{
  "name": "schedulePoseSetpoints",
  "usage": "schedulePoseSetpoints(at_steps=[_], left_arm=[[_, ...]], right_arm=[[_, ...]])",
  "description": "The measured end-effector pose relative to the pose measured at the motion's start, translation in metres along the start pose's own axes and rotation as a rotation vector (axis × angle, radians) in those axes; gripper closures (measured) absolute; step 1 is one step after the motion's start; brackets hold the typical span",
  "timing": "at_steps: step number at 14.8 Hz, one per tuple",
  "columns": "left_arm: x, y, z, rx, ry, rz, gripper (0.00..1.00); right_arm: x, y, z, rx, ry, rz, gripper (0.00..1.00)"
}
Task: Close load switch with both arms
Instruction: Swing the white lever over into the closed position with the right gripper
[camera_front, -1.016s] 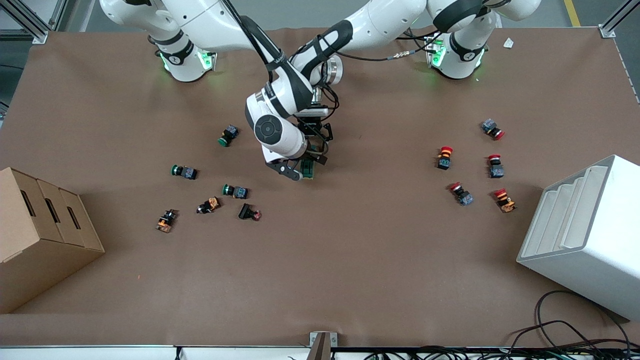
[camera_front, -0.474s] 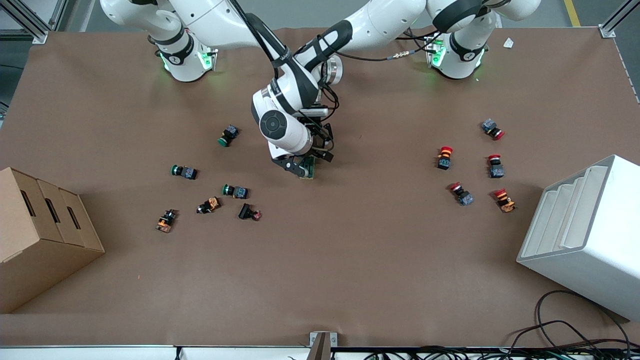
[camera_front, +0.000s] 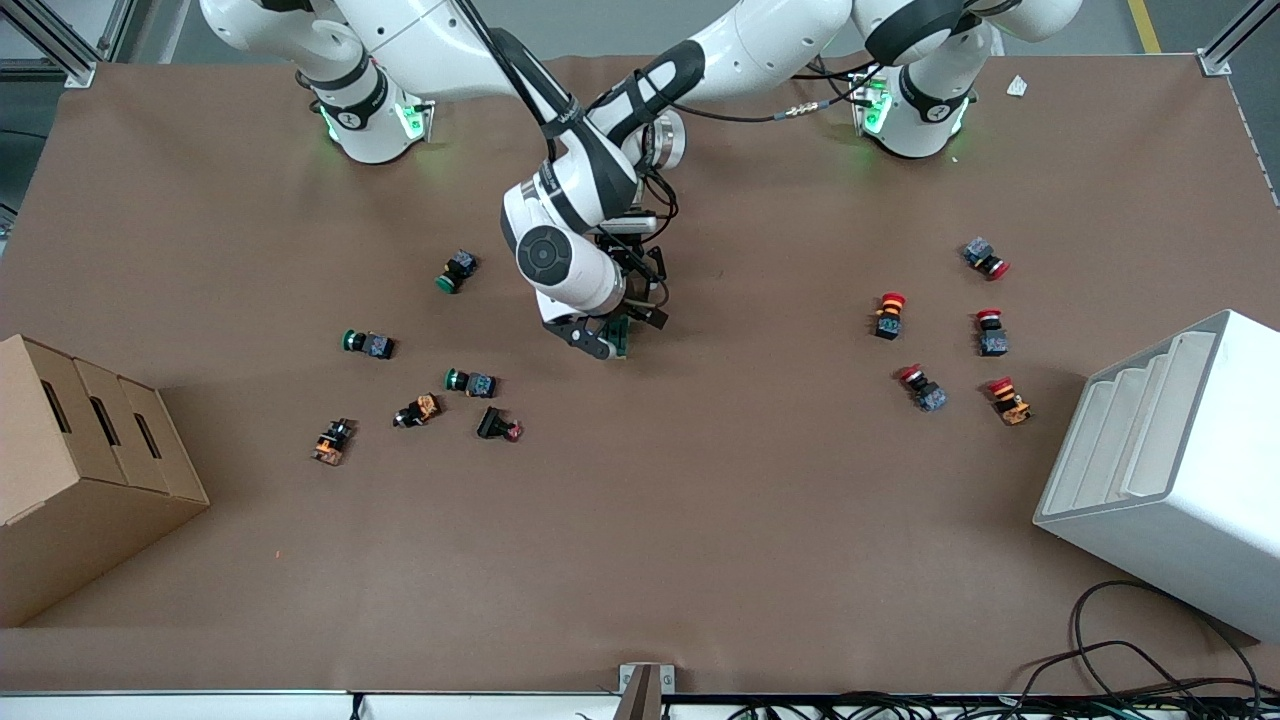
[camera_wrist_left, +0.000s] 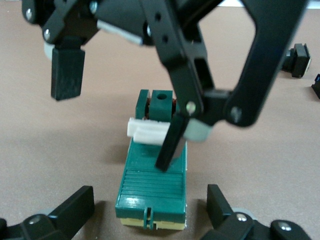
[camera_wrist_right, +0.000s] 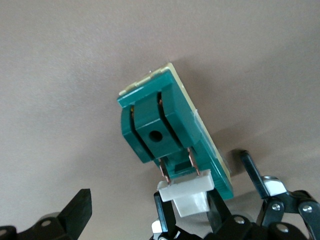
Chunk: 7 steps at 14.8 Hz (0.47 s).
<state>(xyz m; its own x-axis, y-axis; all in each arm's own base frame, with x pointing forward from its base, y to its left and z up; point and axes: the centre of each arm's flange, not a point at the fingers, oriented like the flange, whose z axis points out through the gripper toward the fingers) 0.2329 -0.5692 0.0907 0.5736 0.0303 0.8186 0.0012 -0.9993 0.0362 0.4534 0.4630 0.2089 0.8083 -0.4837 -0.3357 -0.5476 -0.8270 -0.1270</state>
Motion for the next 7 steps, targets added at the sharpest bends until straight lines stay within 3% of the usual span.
schedulePoseSetpoints(at_steps=[3, 7], left_arm=[[0.000, 0.000, 0.000, 0.000, 0.000, 0.000, 0.00], [0.000, 0.000, 0.000, 0.000, 0.000, 0.000, 0.00]], right_arm=[[0.010, -0.009, -0.020, 0.030, 0.000, 0.017, 0.00], [0.034, -0.030, -0.028, 0.104, 0.042, 0.026, 0.00]])
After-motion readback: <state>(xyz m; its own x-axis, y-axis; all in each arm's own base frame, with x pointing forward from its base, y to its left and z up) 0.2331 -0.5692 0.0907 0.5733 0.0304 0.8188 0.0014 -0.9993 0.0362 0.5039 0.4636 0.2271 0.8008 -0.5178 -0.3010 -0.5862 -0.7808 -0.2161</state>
